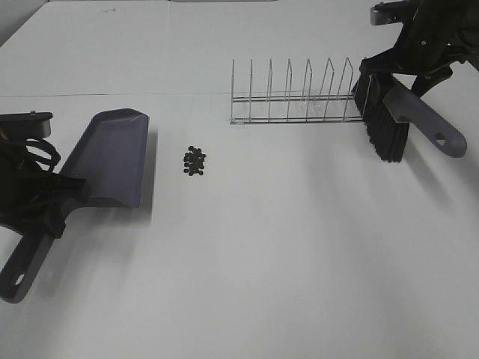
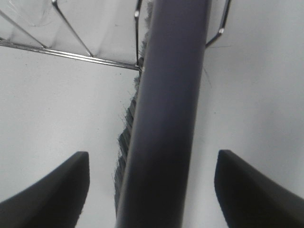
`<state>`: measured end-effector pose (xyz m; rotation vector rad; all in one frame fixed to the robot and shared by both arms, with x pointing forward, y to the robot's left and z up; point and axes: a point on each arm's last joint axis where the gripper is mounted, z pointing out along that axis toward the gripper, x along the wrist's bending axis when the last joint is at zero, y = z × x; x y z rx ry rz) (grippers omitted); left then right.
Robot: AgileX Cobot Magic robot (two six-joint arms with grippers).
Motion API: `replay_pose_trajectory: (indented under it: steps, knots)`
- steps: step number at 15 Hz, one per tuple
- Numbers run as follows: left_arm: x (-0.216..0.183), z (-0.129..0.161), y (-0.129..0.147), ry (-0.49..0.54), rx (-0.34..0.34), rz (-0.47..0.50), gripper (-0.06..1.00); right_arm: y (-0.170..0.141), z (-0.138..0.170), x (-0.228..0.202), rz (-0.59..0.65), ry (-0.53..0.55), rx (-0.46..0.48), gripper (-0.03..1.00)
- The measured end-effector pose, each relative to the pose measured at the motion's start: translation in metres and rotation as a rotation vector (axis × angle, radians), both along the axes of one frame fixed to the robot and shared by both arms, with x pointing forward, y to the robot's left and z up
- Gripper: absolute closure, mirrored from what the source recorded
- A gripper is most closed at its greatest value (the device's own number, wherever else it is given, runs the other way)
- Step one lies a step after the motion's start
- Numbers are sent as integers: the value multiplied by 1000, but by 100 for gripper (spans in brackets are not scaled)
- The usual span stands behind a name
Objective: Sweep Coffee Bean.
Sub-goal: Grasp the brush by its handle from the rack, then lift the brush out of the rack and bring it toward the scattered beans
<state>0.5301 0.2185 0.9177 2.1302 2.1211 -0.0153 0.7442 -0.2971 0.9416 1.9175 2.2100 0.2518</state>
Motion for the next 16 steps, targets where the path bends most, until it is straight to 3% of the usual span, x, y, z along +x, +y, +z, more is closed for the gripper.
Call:
replay_pose_trajectory:
  steps: [3,5,10,16]
  knots:
    - [0,0,0,0,1,-1,68,0,-12,1,0,22,0,50]
    - [0,0,0,0,1,-1,68,0,-17,1,-19,32,5,70]
    - [0,0,0,0,1,-1,68,-1,-2,3,-71,1,13,70]
    - [0,0,0,4,2,-2,68,0,89,-22,-74,-85,37,70]
